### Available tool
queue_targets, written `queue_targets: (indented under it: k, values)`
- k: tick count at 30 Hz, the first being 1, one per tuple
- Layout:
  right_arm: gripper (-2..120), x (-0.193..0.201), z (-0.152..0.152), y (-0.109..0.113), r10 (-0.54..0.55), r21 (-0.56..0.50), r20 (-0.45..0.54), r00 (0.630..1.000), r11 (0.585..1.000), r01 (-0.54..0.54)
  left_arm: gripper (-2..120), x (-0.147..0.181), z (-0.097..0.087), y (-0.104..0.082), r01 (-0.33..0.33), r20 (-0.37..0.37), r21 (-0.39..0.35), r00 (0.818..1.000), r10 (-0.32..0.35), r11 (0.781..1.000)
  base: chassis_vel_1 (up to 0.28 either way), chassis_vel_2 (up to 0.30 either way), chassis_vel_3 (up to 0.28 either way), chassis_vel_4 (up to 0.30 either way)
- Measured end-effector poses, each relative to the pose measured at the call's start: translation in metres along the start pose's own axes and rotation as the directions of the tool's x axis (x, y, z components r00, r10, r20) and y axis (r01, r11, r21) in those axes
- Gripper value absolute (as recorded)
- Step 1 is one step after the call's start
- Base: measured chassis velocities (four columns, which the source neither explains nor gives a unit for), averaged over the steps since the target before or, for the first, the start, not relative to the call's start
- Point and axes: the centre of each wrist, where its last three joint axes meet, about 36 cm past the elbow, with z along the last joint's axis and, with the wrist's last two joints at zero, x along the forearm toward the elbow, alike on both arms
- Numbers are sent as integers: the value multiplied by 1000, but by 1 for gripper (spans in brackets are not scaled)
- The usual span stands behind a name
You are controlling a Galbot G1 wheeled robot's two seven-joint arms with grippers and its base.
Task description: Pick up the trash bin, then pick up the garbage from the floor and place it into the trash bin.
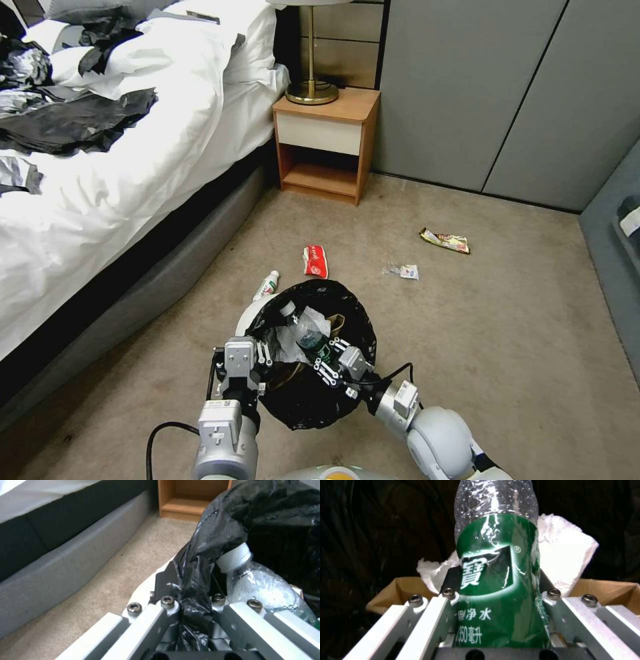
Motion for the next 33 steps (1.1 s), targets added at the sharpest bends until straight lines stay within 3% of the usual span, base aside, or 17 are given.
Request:
queue_targets:
  k: [7,10,14,19,27,33]
  values:
    - [25,2,2,-1,-5,3,-7,1000,1000,5,1,0,0,0,-2,1,4,1000,2,1000,0,0,0,0]
    - [31,5,2,-2,-15,16,-8,1000,1000,15,1,0,0,0,-2,3,5,1000,2,1000,0,0,0,0]
    - [51,7,1,-2,-14,32,-6,1000,999,15,1,-1,-1,0,-3,6,7,1000,3,1000,0,0,0,0]
    - [64,9,-1,-2,-19,43,-6,1000,999,19,1,-1,-1,-1,-4,5,7,1000,4,1000,0,0,0,0]
    - [96,11,-6,-1,-30,60,-2,1000,998,30,1,-2,1,-2,-4,2,8,1000,4,1000,0,0,0,0]
    - [100,14,-9,-2,-32,67,1,999,997,32,1,-1,1,-2,-5,2,9,1000,5,1000,0,0,0,0]
